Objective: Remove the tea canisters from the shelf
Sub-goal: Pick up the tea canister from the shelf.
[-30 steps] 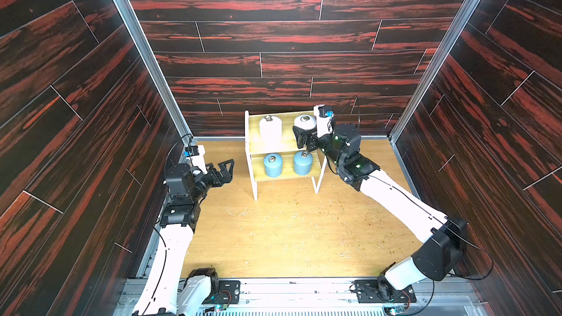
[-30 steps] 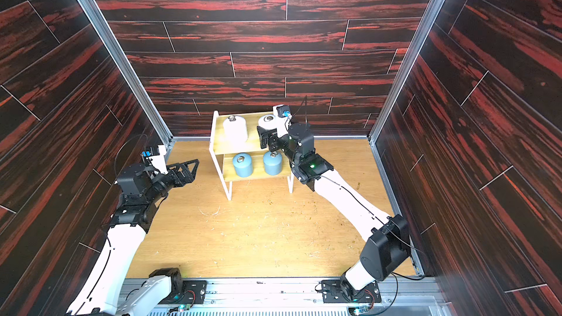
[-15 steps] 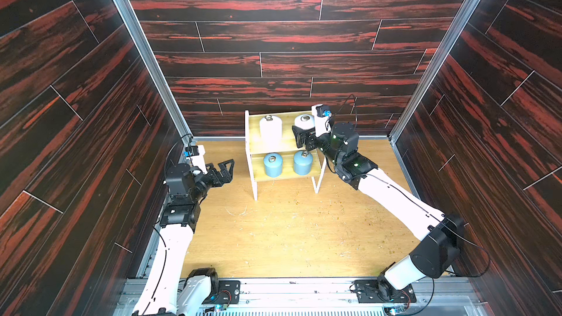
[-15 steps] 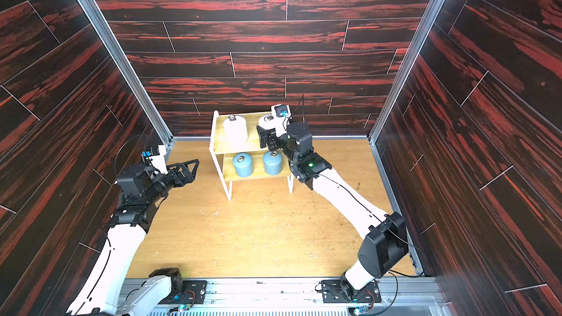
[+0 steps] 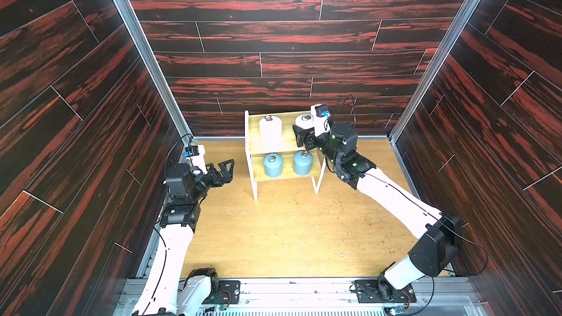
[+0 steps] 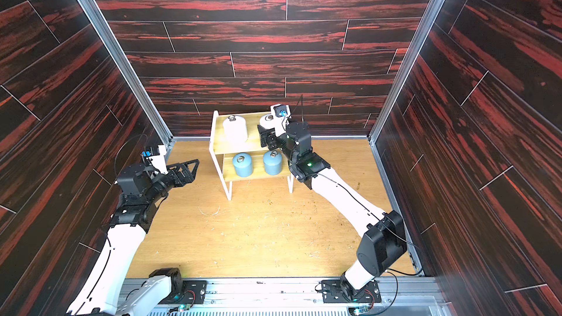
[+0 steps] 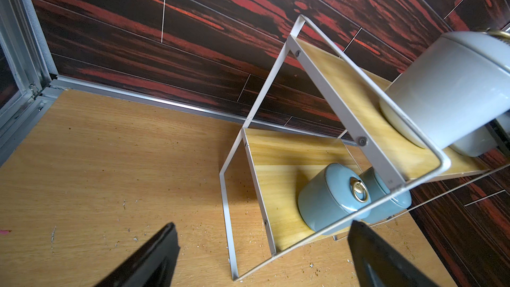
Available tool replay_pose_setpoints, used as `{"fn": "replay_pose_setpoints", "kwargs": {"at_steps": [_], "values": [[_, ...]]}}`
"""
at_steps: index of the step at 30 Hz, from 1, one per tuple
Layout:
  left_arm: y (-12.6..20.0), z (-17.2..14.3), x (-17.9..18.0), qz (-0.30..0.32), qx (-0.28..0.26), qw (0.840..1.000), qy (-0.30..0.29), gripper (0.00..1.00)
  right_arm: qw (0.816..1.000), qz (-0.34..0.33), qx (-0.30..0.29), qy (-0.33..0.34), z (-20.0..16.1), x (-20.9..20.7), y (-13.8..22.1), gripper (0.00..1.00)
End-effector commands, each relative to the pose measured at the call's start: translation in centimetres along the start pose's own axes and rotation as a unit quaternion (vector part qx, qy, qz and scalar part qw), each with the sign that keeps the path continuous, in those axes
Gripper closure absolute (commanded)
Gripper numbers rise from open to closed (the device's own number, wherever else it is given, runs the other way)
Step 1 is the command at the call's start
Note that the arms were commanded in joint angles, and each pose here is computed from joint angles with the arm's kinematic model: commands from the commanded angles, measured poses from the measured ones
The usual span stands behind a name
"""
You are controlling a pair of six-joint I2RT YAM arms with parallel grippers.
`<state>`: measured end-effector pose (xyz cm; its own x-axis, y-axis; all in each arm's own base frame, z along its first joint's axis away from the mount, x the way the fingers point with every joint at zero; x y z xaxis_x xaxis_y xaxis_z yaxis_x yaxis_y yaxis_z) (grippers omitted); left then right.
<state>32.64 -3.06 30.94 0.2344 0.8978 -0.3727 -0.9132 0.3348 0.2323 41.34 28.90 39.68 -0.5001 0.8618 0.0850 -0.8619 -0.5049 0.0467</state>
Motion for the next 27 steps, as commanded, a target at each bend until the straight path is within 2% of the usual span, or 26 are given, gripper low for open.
{"fn": "replay_pose_setpoints", "kwargs": {"at_steps": [1, 9, 17, 27], "values": [[0.1, 0.4, -0.3, -0.009, -0.010, 1.000, -0.004, 0.00, 0.996, 0.001, 0.093, -0.008, -6.6, 0.2, -1.3, 0.11], [0.0, 0.3, -0.3, -0.009, -0.009, 1.000, -0.002, 0.00, 0.996, 0.005, 0.092, -0.007, -6.5, 0.2, -1.1, 0.16], [0.1, 0.3, -0.3, -0.010, -0.009, 1.000, -0.001, 0.00, 0.996, 0.016, 0.085, -0.007, -5.8, 0.6, -0.8, 0.27], [0.1, 0.4, -0.4, -0.013, -0.011, 1.000, -0.001, 0.00, 0.997, 0.025, 0.069, -0.009, -4.3, 0.8, -0.1, 0.33]]}}
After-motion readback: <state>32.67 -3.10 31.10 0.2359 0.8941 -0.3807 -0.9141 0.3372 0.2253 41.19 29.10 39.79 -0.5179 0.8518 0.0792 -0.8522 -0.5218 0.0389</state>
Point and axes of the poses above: each gripper's point midway between its finger pads, its own y axis back along the fingers, its own x axis along the line the jaws close on, z = x × y, the point moved 2 cm from there along y, back along the fingers, and after that the axes turned 4 degrees about -y, right-handed, at the moved point
